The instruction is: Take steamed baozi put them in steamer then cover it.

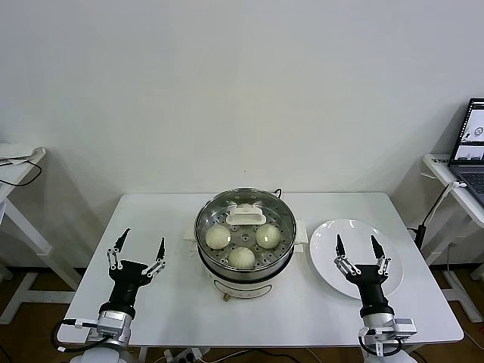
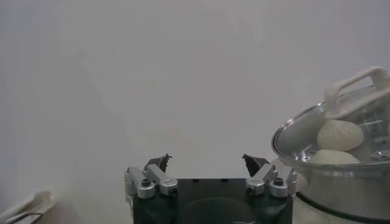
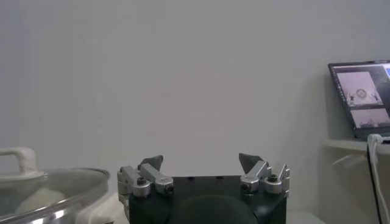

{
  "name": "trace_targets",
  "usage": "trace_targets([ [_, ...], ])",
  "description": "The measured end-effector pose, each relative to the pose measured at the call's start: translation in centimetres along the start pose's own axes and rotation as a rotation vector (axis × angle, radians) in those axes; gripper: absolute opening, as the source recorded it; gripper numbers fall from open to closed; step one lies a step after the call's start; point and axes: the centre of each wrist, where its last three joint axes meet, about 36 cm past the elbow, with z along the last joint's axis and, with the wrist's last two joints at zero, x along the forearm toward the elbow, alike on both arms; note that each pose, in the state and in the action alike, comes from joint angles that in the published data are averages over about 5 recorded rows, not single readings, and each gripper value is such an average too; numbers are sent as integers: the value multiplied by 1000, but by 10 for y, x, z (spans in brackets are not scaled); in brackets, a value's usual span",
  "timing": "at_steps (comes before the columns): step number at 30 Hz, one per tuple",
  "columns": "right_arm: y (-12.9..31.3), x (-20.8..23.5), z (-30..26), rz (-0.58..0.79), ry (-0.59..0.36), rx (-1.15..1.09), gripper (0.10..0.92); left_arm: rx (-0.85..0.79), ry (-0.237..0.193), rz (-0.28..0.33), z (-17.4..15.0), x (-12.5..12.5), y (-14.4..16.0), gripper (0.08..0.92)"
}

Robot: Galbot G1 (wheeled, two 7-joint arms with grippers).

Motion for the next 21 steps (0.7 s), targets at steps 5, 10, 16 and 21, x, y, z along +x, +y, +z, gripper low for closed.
trace_targets([
  [5,0,1,-1,-1,10,9,823,9,-3,6,3,2,0,823],
  [10,1,3,-2,-4,18,19,823,17,-11,11,3,3,-1,823],
  [16,2,5,-4,-8,23,30,823,16,-18,19,4,4,-1,823],
  [21,2,7,-5,-9,30,35,823,17,-21,23,4,4,-1,823],
])
